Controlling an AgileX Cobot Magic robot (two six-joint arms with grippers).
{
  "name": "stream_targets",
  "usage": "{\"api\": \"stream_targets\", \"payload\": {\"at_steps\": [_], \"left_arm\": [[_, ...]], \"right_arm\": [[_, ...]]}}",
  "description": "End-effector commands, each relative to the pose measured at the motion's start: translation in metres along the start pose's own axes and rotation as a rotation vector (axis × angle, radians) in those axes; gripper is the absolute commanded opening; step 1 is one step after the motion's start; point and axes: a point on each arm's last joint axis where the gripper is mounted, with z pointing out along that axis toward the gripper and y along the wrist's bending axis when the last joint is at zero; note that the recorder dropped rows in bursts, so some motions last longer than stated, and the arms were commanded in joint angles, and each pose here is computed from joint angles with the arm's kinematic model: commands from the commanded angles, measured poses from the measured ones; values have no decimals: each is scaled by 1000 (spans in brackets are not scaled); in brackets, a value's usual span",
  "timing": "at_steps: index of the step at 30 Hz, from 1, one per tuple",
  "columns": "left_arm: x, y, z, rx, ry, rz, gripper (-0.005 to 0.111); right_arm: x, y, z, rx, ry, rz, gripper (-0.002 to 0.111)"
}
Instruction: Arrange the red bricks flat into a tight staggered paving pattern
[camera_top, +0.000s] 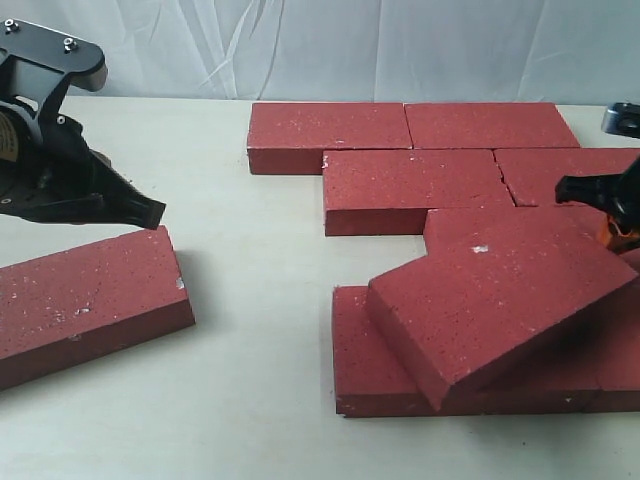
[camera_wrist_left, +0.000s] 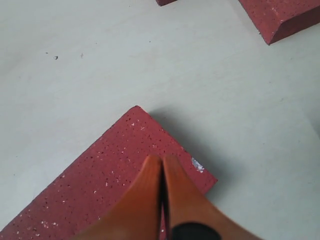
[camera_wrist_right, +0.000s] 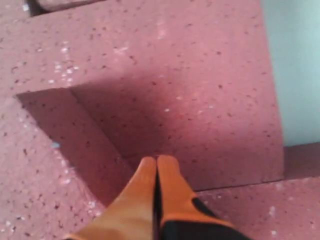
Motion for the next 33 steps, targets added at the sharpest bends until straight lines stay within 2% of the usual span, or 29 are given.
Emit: {"api": "stream_targets", "payload": {"at_steps": [1,8,13,16,23,33], "left_arm": [[0,-1,-2,2,-12,2,0],[0,-1,-2,2,-12,2,0],[0,-1,-2,1,-10,2,0],[0,-1,-2,1,-10,2,0],[1,-1,-1,0,-6,2,0],[1,-1,-1,3,-6,-3,0]], "right_arm": [[5,24,3,-25,24,-79,-1],[8,60,1,-43,22,-194,-1],[3,67,-12,-48,-29,-222,-1],[-1,64,-26,-16,-77,-251,-1],[2,43,-70,85,-190,-209,-1],[32,35,-104,114,-121,-198,-1]]}}
